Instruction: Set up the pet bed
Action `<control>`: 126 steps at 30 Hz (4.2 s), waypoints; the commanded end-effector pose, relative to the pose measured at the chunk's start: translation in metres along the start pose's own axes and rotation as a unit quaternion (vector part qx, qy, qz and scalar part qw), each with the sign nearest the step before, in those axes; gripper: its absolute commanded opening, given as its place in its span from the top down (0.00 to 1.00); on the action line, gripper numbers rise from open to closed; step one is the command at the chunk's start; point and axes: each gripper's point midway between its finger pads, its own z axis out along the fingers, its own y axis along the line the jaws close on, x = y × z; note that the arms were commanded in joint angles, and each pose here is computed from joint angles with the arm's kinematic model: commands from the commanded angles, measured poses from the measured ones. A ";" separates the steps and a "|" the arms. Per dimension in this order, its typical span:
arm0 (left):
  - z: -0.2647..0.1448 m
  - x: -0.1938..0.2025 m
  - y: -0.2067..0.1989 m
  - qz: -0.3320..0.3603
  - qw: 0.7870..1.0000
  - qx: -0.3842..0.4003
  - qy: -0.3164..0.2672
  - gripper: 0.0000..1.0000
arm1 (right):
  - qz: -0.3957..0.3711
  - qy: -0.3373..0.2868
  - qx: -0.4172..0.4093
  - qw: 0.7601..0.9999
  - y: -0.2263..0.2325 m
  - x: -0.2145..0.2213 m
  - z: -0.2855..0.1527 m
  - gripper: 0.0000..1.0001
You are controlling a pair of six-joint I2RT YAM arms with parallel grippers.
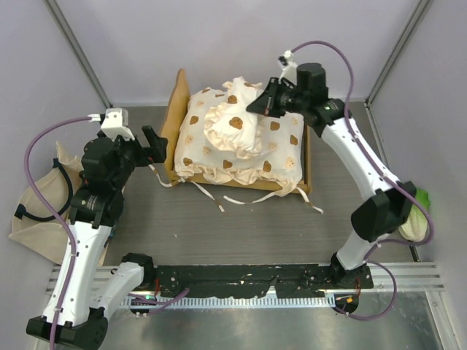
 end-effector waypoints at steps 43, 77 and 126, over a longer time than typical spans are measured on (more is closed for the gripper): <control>-0.003 0.006 0.009 0.020 1.000 -0.021 0.008 0.00 | -0.065 -0.052 0.280 0.956 0.010 0.062 0.063 0.46; -0.008 0.009 0.014 0.033 0.999 -0.030 0.013 0.00 | -0.097 -0.104 0.328 0.934 -0.006 0.058 0.066 0.45; -0.031 -0.014 0.019 0.053 0.997 -0.048 -0.010 0.00 | -0.123 -0.066 0.143 0.980 0.049 0.010 0.163 0.99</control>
